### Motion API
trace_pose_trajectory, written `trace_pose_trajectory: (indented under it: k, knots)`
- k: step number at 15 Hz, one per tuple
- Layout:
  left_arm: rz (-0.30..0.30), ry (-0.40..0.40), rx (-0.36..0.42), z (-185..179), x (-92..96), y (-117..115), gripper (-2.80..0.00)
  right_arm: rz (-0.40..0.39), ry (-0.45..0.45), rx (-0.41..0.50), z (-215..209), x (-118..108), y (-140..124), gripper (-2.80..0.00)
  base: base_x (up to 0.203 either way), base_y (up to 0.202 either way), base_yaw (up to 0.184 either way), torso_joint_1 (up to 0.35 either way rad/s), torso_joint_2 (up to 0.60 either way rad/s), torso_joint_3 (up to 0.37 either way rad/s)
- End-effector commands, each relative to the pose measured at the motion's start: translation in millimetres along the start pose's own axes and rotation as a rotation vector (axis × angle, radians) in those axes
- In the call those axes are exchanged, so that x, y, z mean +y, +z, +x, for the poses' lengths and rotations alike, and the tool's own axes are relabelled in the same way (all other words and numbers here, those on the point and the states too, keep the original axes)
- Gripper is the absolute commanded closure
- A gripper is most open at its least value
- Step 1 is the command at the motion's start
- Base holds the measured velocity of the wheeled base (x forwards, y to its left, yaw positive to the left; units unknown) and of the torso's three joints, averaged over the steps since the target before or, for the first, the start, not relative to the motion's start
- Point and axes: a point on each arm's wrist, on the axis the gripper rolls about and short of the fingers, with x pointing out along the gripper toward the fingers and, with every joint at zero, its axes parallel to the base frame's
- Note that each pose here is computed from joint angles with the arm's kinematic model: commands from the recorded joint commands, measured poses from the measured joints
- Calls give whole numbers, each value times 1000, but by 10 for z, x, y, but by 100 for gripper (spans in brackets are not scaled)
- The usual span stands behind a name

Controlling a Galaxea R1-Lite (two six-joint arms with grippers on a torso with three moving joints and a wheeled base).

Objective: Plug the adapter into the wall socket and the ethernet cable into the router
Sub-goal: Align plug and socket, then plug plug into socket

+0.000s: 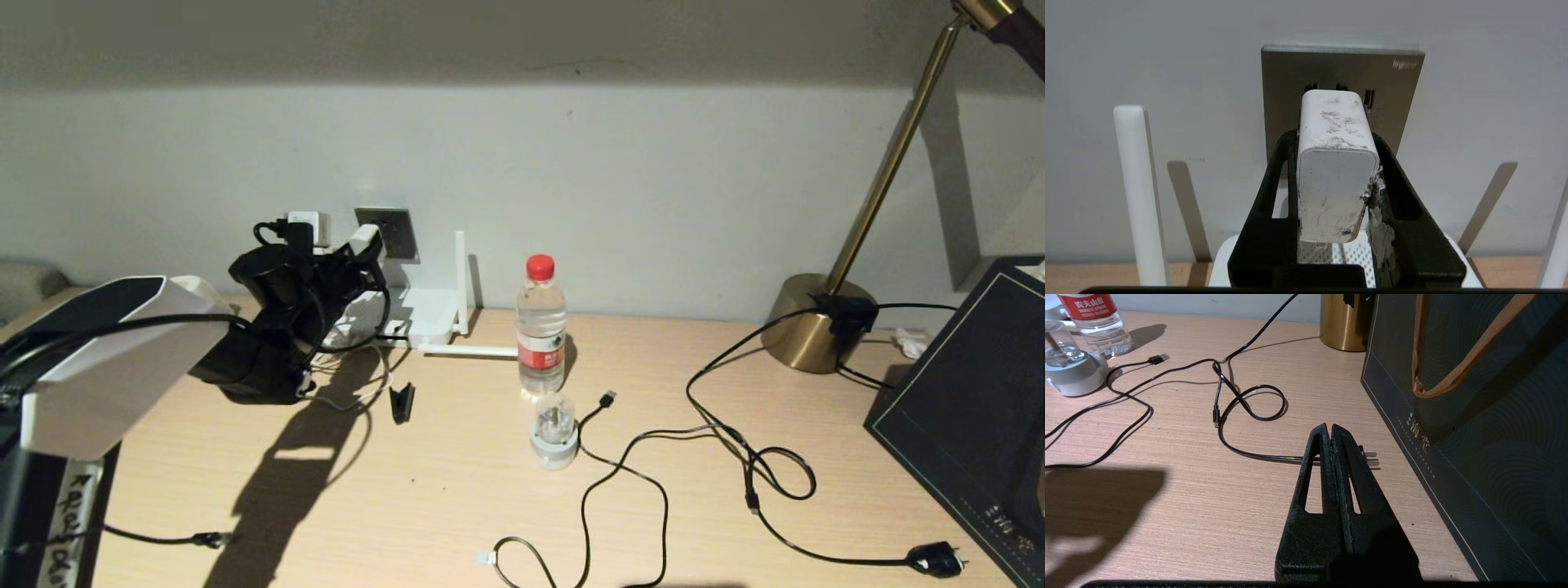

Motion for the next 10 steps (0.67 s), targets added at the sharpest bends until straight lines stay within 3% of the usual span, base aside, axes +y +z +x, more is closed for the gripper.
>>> trace_pose_trajectory:
  k: [1, 10]
  knots:
    - [2, 0, -16, 33, 4, -12, 0, -1, 1, 10, 7, 0, -30, 0, 0, 0, 0, 0, 0, 0]
    - [-1, -7, -5, 35, -33, -67, 0, -1, 1, 10, 7, 0, -30, 0, 0, 0, 0, 0, 0, 0]
